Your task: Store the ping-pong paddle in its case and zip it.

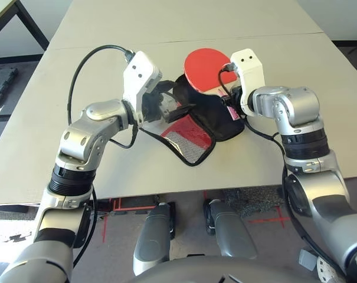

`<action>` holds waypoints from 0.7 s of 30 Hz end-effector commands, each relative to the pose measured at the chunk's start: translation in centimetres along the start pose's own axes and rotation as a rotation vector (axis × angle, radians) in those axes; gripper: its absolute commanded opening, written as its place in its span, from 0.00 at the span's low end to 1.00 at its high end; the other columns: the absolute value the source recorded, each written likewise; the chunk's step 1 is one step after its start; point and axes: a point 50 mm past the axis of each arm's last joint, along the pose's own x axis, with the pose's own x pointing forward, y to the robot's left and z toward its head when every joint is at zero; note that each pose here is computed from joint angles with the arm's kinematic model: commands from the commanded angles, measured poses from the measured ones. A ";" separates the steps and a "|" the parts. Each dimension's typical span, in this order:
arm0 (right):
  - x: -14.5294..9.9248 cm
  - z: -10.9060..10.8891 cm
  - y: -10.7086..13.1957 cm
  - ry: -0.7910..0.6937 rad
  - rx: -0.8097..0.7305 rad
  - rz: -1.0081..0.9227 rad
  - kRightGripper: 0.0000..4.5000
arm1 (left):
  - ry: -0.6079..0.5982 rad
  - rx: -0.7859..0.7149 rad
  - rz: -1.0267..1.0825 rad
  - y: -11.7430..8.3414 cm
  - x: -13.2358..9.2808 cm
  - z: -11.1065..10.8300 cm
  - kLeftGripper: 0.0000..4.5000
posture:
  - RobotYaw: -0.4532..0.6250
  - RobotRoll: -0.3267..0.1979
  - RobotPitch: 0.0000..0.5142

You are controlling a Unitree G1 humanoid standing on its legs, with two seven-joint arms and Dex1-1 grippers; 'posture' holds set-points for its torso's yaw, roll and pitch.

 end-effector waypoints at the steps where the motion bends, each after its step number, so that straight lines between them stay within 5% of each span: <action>1: 0.4 0.0 0.5 0.016 -0.020 0.041 0.24 | 0.044 0.033 -0.006 0.0 -0.5 -0.1 1.00 | 0.49 0.62 0.35; 20: 1.9 -0.8 0.7 0.074 0.029 0.101 0.24 | 0.051 0.051 -0.006 -0.1 -0.4 0.0 1.00 | 0.50 0.62 0.35; 21: 1.9 -0.8 0.8 0.069 0.043 0.110 0.32 | 0.054 0.051 -0.006 -0.2 -0.4 0.0 1.00 | 0.51 0.62 0.35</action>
